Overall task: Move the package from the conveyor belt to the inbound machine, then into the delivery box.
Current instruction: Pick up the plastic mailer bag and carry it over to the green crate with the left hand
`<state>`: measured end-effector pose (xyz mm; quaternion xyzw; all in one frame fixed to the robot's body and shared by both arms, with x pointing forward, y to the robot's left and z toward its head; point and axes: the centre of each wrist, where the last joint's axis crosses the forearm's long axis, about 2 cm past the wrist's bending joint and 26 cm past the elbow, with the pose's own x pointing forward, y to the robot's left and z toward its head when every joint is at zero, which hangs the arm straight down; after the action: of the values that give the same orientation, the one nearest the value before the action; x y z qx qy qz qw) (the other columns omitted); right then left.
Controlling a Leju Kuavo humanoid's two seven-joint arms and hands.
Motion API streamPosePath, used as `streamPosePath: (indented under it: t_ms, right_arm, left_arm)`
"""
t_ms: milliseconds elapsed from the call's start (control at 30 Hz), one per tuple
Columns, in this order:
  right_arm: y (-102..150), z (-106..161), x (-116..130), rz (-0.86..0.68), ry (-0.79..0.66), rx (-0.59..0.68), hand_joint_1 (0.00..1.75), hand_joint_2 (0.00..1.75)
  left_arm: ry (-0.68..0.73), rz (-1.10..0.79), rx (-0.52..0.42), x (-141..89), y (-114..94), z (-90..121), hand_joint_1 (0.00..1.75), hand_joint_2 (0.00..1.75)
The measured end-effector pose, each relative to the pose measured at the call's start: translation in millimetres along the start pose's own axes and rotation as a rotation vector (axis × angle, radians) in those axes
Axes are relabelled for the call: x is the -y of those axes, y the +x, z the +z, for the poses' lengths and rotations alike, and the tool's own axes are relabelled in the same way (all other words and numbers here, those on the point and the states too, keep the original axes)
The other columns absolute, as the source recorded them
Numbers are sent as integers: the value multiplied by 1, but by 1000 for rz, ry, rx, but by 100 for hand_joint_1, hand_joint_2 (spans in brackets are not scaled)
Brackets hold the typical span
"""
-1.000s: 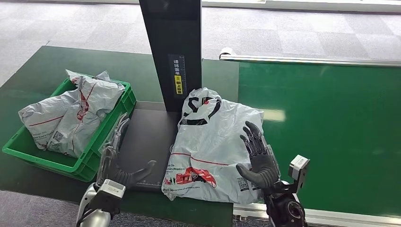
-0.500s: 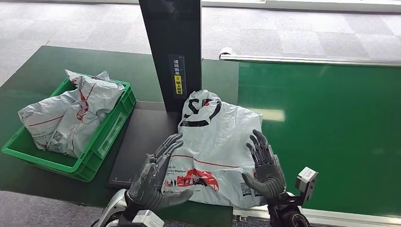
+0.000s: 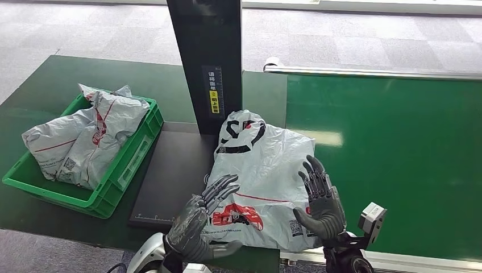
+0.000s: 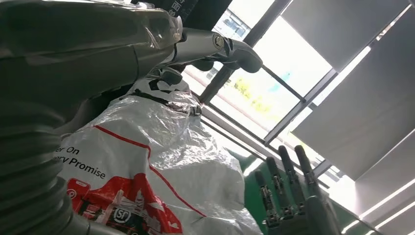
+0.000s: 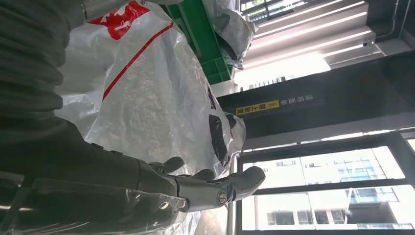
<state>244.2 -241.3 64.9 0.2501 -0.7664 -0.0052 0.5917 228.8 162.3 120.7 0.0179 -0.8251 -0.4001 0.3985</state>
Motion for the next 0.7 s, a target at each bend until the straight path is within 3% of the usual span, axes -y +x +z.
streamPosePath:
  t_ms: [333, 700]
  right_arm:
    - [12, -6, -6, 43, 23, 32, 0, 175]
    - [39, -12, -10, 168, 20, 112, 0, 175]
  left_arm:
    - [-114, -394, -127, 14, -26, -8, 0, 175]
    - [-240, -513, -211, 20, -61, -23, 0, 175]
